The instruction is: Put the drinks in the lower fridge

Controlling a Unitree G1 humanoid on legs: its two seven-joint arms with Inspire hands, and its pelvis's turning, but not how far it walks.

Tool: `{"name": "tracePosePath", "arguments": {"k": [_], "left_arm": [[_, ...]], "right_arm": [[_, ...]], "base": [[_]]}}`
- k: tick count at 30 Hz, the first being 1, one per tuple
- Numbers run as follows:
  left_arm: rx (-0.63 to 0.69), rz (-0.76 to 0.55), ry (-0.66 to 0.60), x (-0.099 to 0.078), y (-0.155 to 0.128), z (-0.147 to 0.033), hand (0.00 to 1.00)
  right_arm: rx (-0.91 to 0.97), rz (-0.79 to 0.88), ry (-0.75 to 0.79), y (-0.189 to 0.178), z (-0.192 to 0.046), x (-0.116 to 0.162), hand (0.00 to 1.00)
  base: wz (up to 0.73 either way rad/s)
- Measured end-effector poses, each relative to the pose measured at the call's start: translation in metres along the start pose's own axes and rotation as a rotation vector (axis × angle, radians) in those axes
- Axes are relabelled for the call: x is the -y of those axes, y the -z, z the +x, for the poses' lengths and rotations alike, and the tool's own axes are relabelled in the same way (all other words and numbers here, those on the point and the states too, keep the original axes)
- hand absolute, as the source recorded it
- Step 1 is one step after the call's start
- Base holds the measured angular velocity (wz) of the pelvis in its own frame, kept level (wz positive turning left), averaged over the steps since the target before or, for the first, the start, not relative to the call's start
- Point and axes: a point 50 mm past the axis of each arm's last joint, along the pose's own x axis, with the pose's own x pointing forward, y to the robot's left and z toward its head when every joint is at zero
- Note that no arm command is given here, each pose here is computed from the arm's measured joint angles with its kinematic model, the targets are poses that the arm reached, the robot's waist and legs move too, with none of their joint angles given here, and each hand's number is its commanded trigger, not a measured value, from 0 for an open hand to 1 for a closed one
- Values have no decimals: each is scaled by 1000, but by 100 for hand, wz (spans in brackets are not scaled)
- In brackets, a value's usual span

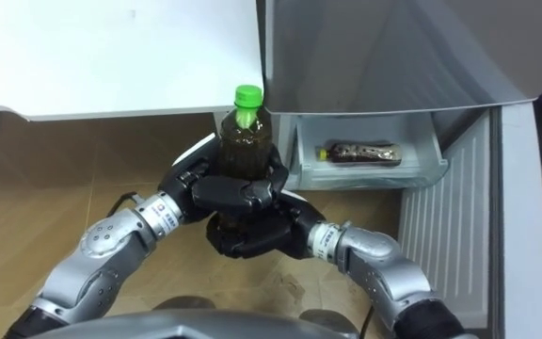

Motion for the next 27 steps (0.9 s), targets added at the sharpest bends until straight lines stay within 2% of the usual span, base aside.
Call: {"name": "tracePosePath", "arguments": {"k": [18, 27], "left_arm": [[6, 2, 5, 1, -1, 2, 0], [41, 19, -5, 3, -10, 3, 0]], "right_arm": [[6, 18, -8, 1, 1, -2, 100], [41, 78, -23, 2, 1, -5, 100]], "base": [[0], [0]]}}
